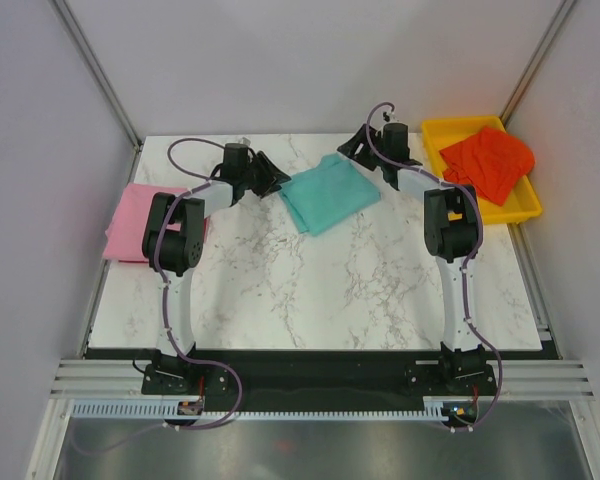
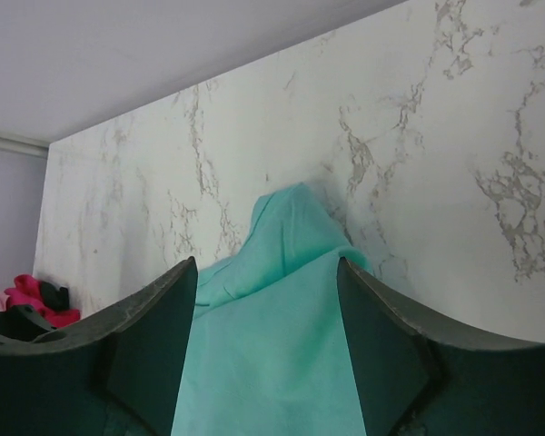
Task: Fold and stack the t-shirts
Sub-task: Fold the tshirt
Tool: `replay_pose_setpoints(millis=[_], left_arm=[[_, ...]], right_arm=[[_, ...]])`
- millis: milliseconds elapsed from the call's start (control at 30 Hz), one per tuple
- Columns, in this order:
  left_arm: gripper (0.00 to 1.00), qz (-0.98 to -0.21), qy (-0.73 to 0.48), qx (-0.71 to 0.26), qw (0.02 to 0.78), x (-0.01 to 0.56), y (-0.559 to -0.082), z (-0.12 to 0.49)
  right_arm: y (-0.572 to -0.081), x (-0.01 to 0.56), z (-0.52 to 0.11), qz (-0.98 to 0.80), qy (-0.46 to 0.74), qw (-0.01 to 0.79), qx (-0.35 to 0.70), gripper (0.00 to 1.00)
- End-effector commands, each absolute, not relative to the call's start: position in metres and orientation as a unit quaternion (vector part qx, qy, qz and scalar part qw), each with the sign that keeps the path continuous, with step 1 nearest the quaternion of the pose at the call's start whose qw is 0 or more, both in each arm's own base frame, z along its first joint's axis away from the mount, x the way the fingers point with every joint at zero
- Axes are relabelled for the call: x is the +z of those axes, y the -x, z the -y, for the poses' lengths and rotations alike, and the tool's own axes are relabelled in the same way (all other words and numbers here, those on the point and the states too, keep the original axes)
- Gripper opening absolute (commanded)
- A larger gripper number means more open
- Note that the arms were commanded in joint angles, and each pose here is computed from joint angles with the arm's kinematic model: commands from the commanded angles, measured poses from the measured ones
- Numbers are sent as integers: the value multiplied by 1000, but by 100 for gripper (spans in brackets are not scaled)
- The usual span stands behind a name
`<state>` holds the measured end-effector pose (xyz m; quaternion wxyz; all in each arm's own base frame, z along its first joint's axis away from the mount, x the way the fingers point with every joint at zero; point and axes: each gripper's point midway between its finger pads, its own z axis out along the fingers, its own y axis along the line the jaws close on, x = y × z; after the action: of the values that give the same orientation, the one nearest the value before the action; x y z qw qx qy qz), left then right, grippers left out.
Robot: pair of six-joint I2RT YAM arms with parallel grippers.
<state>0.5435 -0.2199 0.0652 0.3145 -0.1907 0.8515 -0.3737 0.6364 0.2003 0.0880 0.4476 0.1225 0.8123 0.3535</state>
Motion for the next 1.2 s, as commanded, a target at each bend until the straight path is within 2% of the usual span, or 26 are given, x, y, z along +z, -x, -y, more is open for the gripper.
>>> replay_pose_setpoints(millis=[0,200,333,433,600,633,767,900,1033,1167], left_arm=[[54,-849,179,-365,337,81,-544,215],[54,-848,187,-350,350,87,-535,206],[66,-842,177,-355,365,102,-526,204],[70,-843,181,-357,360,100,-512,202],[72,-835,182,-368,366,112,-492,195],[72,-834,181,-367,371,117,-483,192],[72,-834,176,-357,381,122,-467,185],[72,-837,167,-360,376,120,-458,186],[74,-843,157,-357,371,113,-459,188],[75,-857,146,-346,353,96,-465,194]], right_arm=[[-635,111,-195,-807,-96,477,335,72],[-622,109,-183,-819,-98,480,299,74],[-603,81,-167,-841,-117,459,263,76],[-583,67,-167,-847,-124,443,267,75],[-543,78,-180,-829,-129,440,321,73],[-526,63,-180,-837,-137,424,319,72],[-487,83,-186,-837,-135,422,320,70],[-453,85,-164,-857,-159,407,272,75],[-444,89,-150,-863,-161,416,238,79],[-455,65,-150,-875,-167,395,225,76]])
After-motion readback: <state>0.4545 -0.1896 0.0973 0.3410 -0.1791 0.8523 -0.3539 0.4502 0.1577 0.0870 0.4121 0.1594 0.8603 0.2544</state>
